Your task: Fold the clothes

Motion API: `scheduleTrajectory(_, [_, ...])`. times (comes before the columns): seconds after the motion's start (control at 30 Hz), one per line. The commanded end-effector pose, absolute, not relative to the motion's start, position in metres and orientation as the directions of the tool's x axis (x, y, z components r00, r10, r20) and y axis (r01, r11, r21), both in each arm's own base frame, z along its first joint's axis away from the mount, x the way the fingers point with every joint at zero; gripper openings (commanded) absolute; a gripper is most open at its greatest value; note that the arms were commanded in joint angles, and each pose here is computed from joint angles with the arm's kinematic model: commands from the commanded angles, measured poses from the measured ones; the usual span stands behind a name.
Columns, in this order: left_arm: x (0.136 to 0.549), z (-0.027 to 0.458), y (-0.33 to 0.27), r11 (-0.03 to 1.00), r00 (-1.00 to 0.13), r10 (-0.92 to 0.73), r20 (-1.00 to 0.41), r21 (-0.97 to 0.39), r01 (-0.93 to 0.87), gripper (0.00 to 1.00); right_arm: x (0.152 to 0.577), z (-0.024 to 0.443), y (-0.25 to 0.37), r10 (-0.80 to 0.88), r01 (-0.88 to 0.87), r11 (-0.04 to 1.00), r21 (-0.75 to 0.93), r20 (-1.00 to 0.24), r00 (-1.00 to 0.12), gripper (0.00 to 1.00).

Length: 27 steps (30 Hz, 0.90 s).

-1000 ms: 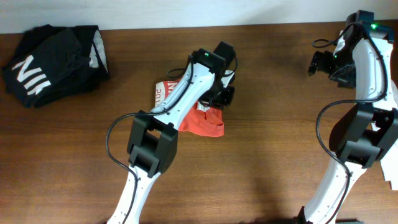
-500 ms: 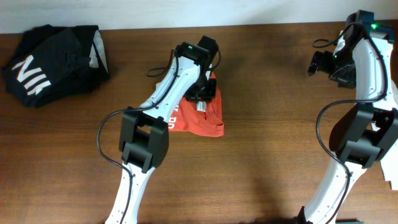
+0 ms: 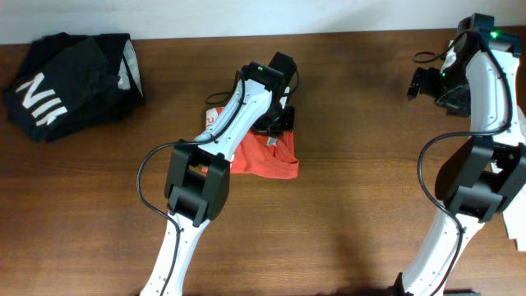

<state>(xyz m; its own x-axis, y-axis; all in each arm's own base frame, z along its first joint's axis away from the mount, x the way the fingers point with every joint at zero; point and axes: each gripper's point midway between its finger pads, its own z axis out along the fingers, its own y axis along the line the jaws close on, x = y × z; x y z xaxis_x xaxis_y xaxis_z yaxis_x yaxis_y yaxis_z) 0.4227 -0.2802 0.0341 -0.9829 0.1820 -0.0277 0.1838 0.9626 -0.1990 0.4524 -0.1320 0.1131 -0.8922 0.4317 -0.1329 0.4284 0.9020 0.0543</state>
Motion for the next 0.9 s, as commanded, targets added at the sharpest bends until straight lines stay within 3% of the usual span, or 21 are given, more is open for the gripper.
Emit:
scheduleTrajectory(0.0, [0.426,0.035,-0.284,0.96,-0.981,0.19,-0.042,-0.2,0.194,0.0,0.451,0.118,-0.136,0.434,0.432,0.901,0.047,-0.145,-0.889,0.99])
scheduleTrajectory(0.13, [0.433,0.068,-0.298,0.944,-0.968,0.226,-0.112,-0.219,0.246,0.0,0.452,0.118,-0.136,0.434,0.432,0.901,0.047,-0.145,-0.889,0.99])
scheduleTrajectory(0.3, [0.433,0.065,-0.315,0.931,-0.954,0.261,-0.146,-0.226,0.289,0.01,0.451,0.118,-0.136,0.434,0.432,0.901,0.047,-0.145,-0.889,0.99])
scheduleTrajectory(0.37, [0.436,0.065,-0.321,0.926,-0.95,0.265,-0.167,-0.232,0.299,0.13,0.451,0.118,-0.136,0.434,0.432,0.901,0.047,-0.145,-0.889,0.98])
scheduleTrajectory(0.53, [0.437,0.057,-0.348,0.898,-0.92,0.312,-0.235,-0.244,0.367,0.14,0.451,0.118,-0.136,0.434,0.432,0.901,0.047,-0.145,-0.889,0.99])
scheduleTrajectory(0.63, [0.429,0.057,-0.372,0.822,-0.838,0.456,-0.299,-0.219,0.525,0.12,0.451,0.118,-0.136,0.434,0.432,0.901,0.047,-0.145,-0.889,0.99])
scheduleTrajectory(0.73, [0.416,0.089,-0.382,0.792,-0.807,0.493,-0.326,-0.215,0.571,0.08,0.451,0.118,-0.136,0.434,0.432,0.901,0.047,-0.145,-0.889,0.99])
scheduleTrajectory(0.77, [0.416,0.11,-0.375,0.804,-0.805,0.486,-0.34,-0.186,0.564,0.14,0.452,0.118,-0.136,0.434,0.432,0.901,0.047,-0.145,-0.889,0.99])
scheduleTrajectory(0.8, [0.421,0.126,-0.357,0.848,-0.825,0.449,-0.342,-0.128,0.515,0.31,0.451,0.118,-0.136,0.434,0.432,0.901,0.047,-0.145,-0.889,0.99])
scheduleTrajectory(0.83, [0.428,0.14,-0.331,0.901,-0.857,0.389,-0.338,-0.057,0.431,0.56,0.451,0.118,-0.136,0.434,0.432,0.901,0.047,-0.145,-0.889,0.99])
scheduleTrajectory(0.87, [0.43,0.144,-0.312,0.922,-0.877,0.359,-0.318,-0.025,0.386,0.65,0.452,0.118,-0.136,0.434,0.432,0.901,0.047,-0.145,-0.889,0.99])
